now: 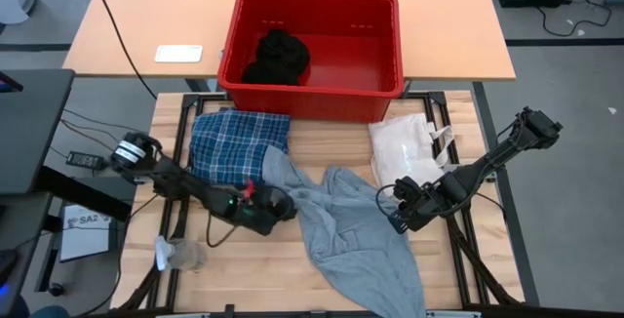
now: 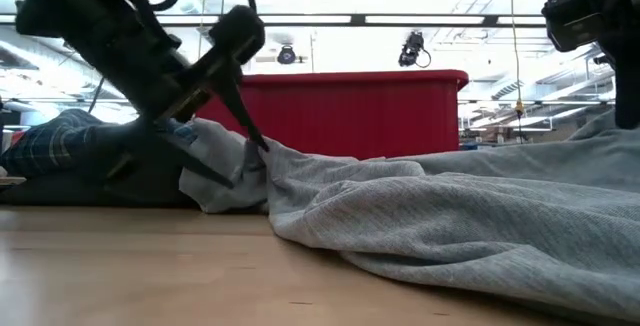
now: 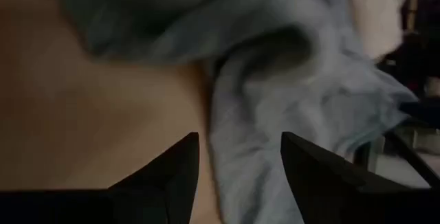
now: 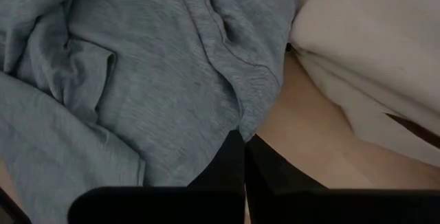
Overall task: Fold Laundry from Bin
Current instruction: Fold the gray shirt
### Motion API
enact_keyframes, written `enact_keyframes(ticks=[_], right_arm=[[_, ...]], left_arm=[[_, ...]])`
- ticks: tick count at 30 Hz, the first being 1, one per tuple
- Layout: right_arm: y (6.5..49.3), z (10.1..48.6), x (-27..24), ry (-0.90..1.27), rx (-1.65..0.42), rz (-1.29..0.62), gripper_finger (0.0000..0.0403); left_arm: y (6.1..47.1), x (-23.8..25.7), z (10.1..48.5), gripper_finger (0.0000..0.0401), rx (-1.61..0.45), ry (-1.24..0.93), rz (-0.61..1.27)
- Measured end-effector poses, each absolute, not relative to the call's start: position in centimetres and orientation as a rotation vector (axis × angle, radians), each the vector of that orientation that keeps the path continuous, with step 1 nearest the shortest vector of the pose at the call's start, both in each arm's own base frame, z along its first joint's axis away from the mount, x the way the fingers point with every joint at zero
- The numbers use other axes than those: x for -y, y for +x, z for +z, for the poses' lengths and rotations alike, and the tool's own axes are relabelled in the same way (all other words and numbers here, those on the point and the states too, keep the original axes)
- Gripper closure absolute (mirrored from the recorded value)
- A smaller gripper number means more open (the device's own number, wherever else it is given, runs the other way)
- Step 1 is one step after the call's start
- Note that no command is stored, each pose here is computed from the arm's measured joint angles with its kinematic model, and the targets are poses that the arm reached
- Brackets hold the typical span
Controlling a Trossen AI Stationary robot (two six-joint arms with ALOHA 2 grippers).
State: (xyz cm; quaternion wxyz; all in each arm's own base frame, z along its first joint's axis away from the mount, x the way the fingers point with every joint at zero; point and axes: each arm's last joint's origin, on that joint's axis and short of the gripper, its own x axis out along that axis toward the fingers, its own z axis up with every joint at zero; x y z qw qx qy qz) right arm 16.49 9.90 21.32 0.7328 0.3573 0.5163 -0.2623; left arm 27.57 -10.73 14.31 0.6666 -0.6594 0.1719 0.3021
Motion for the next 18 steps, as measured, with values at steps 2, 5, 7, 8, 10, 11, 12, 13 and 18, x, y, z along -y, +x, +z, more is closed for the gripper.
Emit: enact_keyframes(ticks=[2,5,7,8,10,11,12,13,18], right_arm=[[16.5,21.3,-9.9,0.789,-1.135,-0.574,0.0403],[16.5,21.3,-9.9,0.79,-1.133,-0.571,0.0403],[16.5,21.3,-9.9,0.787,-1.134,-0.568,0.0403],[16.5,21.3,-9.9,0.786,-1.132,-0.568,0.0403],[16.5,21.3,-9.9,0.782,-1.129,-0.57,0.0403],[16.6,21.4,-9.9,0.782,-1.127,-0.57,0.0403],[16.6,21.4,-9.9,0.782,-1.127,-0.569,0.0403],[16.6,21.4,-9.9,0.783,-1.127,-0.568,0.0403],[16.6,21.4,-10.0,0.767,-1.116,-0.552,0.0403]], left_arm=[[28.0,11.1,14.2,0.0196,-0.394,-1.512,0.719],[29.1,11.1,14.4,0.0199,-0.378,-1.52,0.743],[30.1,10.8,14.8,0.0199,-0.369,-1.496,0.746],[30.6,10.6,15.2,0.0199,-0.363,-1.485,0.749],[31.3,10.1,15.7,0.0199,-0.372,-1.444,0.8],[31.5,9.8,15.9,0.0199,-0.379,-1.418,0.843],[31.5,9.5,16.0,0.0199,-0.389,-1.398,0.885],[31.5,9.2,16.2,0.0199,-0.398,-1.381,0.924],[31.9,7.9,16.5,0.02,-0.404,-1.38,0.978]])
